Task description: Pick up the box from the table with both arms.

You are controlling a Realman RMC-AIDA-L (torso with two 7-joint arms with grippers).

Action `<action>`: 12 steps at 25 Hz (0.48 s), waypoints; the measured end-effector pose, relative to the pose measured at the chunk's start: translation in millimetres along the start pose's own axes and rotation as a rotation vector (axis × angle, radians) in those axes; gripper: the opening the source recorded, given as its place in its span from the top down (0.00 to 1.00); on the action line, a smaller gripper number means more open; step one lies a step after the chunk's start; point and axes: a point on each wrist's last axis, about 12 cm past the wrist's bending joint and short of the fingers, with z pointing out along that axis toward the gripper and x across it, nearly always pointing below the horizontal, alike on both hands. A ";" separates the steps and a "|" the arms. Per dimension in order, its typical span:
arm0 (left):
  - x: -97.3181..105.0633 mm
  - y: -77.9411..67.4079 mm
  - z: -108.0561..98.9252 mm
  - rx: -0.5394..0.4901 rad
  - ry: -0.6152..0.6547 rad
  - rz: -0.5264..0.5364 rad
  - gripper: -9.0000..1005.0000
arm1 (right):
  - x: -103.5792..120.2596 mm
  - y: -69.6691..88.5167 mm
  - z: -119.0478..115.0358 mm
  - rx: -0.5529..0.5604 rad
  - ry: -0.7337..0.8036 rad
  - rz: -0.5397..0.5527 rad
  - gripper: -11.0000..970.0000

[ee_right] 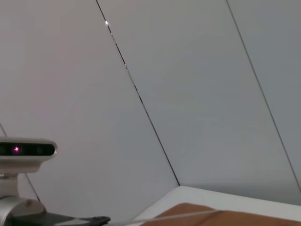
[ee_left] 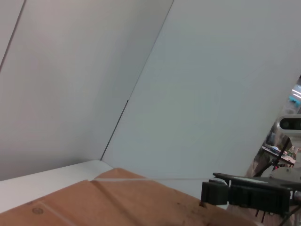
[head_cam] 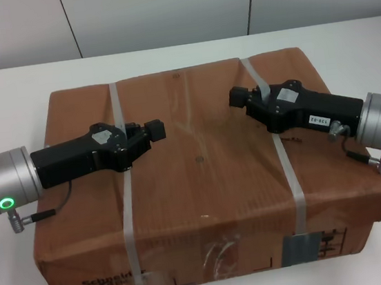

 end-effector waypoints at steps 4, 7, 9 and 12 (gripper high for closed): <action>0.3 -0.1 0.0 0.000 -0.002 0.000 0.94 | -0.2 -0.1 0.0 0.001 -0.002 0.000 0.95; 0.5 -0.3 0.3 0.000 -0.002 0.003 0.94 | -0.3 -0.1 0.0 0.001 -0.002 0.000 0.95; 0.6 -0.4 0.2 -0.001 -0.005 0.004 0.94 | -0.3 -0.1 0.0 0.001 -0.002 0.000 0.95; 0.7 -0.3 0.0 -0.003 -0.008 0.003 0.94 | -0.3 -0.1 0.0 0.001 -0.003 0.001 0.95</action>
